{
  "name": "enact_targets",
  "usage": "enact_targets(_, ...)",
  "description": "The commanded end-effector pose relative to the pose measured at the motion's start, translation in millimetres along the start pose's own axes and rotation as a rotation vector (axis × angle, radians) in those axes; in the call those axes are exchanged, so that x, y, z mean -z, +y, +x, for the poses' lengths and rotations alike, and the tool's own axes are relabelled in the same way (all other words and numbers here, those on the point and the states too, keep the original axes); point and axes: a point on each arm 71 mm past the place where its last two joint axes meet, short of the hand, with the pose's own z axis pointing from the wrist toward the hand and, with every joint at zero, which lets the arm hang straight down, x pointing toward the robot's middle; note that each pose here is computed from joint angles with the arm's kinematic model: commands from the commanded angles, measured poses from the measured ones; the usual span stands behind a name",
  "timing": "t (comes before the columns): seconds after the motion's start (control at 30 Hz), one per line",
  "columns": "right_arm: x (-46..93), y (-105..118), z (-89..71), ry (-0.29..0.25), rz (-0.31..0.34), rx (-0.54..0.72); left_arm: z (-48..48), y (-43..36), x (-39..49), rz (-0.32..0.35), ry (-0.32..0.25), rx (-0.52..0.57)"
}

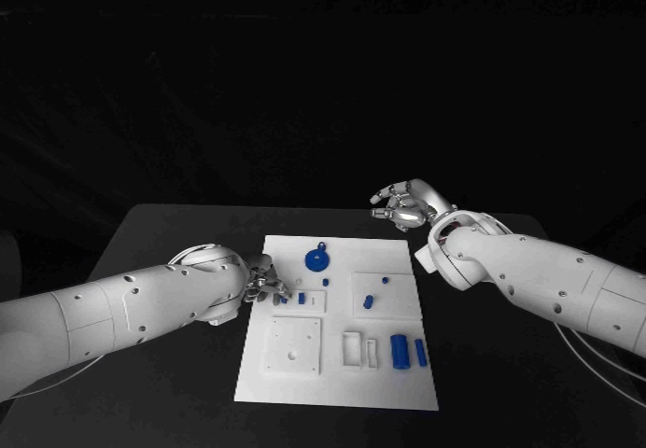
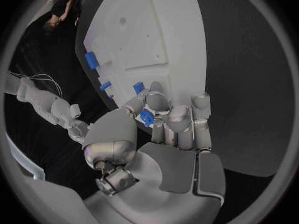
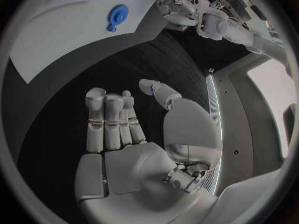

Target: Assemble the parts on the task board

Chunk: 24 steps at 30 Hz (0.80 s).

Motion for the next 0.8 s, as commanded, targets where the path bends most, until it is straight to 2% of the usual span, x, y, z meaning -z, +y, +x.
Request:
enact_targets(0.03, 0.4, 1.0, 1.1, 0.013, -0.013, 0.006, 1.6, 3.2, -1.0, -0.010, 0.009, 0.015)
enact_targets(0.5, 0.7, 0.2, 0.0, 0.010, -0.013, 0.011, 4.0, 8.0, -4.9, -0.024, -0.007, 0.029)
enact_targets(0.8, 1.0, -0.5, -0.3, 0.009, -0.013, 0.011, 0.9, 10.8, -3.9, -0.014, -0.053, 0.086)
